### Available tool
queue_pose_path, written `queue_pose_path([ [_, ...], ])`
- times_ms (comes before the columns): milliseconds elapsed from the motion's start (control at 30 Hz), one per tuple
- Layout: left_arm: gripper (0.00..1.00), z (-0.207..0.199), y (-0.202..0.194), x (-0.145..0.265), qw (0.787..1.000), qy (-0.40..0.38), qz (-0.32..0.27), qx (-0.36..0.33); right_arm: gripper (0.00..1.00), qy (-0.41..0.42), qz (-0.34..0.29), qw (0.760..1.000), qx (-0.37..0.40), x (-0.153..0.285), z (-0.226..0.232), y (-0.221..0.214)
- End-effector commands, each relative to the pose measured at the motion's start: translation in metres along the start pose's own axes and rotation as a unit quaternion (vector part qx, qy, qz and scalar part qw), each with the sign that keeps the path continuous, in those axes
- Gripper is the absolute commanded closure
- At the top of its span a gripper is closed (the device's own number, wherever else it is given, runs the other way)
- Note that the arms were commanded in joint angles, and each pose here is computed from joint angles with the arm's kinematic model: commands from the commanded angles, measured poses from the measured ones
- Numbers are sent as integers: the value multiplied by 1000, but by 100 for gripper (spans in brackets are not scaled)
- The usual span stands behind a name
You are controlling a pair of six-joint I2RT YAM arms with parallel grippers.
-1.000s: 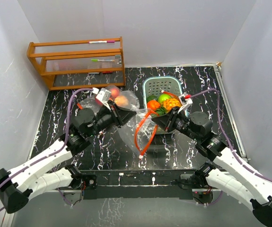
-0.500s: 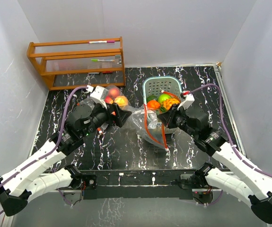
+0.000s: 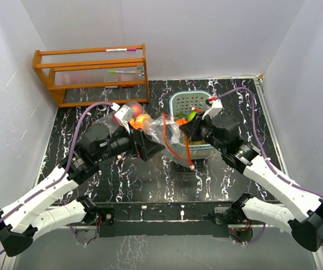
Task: Place the food in the zip-top bag and seal the zipper
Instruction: Open the zipper of the food storage bag.
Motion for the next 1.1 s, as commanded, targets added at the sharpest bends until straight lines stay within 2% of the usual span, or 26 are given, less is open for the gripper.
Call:
queue_pose_path([
  [0,3,-4,-9,3,999,-2,20,46,92,61,-67,996,21,-10,46,48],
  [200,3,23,-29,2,993,76,49,79,92,71,-66,995,31,-24,63,44],
  [400,3,38,-22,-10,988,111,12,102,92,72,-58,995,44,-30,78,30],
  [667,3,50,-45,-16,983,133,36,121,92,61,-70,995,47,-25,85,25],
  [800,12,53,-43,-9,984,139,23,108,92,59,-78,994,43,-22,84,28],
  [967,27,56,-52,-9,983,143,29,107,92,61,-85,994,36,-18,87,31],
  [1067,29,62,-61,-9,982,152,37,106,92,61,-91,993,34,-13,87,35],
])
Point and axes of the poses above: each gripper's point midway between its finger pads, its own x axis back along the fingers, its own z axis along the line the jaws close on, y = z × x, the point moved 1 cm from there along x, back along the fingers, and after that the axes turned 8 degrees about -x, right-handed, at the moved point
